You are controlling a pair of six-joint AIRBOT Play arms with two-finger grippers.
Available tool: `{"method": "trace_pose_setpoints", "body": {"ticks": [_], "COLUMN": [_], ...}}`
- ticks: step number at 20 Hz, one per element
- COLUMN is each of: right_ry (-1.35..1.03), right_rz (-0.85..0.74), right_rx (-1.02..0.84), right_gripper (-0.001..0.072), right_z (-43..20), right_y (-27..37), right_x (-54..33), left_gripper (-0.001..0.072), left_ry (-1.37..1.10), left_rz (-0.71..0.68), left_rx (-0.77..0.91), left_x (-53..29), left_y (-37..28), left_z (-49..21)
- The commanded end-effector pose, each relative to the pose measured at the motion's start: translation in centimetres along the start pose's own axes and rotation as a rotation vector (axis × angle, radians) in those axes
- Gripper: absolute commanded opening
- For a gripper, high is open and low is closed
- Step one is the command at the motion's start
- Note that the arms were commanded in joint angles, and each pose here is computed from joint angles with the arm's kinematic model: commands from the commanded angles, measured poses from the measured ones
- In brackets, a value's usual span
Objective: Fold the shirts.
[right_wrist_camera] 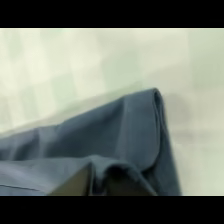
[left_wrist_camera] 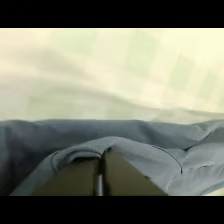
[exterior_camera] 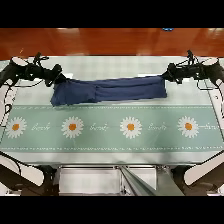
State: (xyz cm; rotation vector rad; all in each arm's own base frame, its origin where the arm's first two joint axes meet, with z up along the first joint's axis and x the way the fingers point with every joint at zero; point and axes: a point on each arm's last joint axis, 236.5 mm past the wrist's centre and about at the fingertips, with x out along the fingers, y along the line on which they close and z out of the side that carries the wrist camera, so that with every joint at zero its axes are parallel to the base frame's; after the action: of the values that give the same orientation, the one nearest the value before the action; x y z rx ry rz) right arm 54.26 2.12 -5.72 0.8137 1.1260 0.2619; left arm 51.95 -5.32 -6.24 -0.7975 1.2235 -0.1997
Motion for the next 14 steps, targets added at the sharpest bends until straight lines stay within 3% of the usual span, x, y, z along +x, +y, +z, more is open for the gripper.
{"method": "trace_pose_setpoints", "body": {"ticks": [1,4,6,9,11,14], "right_ry": [-0.035,0.023,0.042,-0.048,-0.069,-0.048], "right_rz": [0.044,0.099,0.123,-0.049,-0.156,-0.116], "right_rx": [0.042,0.113,0.104,0.062,0.076,0.15], "right_gripper": [0.0414,0.0414,0.0415,0.0418,0.0419,0.042], "right_z": [1.0,1.1,1.5,2.3,1.1,-1.8], "right_y": [0.7,0.6,0.1,-3.8,-6.6,-8.5], "right_x": [-0.2,-3.6,-8.5,-15.7,-17.3,-13.7], "left_gripper": [0.0516,0.0506,0.0506,0.0506,0.0506,0.0506], "left_ry": [0.041,0.108,0.047,-0.167,-0.316,-0.348], "left_rz": [-0.007,0.005,0.091,0.216,0.197,0.118], "left_rx": [-0.015,-0.017,0.01,0.124,0.178,0.211], "left_x": [0.5,-2.8,-7.4,-14.9,-17.0,-14.9], "left_y": [-0.6,0.2,1.7,1.6,0.2,-1.0], "left_z": [-1.0,-1.6,-0.6,0.5,-1.7,-9.5]}}
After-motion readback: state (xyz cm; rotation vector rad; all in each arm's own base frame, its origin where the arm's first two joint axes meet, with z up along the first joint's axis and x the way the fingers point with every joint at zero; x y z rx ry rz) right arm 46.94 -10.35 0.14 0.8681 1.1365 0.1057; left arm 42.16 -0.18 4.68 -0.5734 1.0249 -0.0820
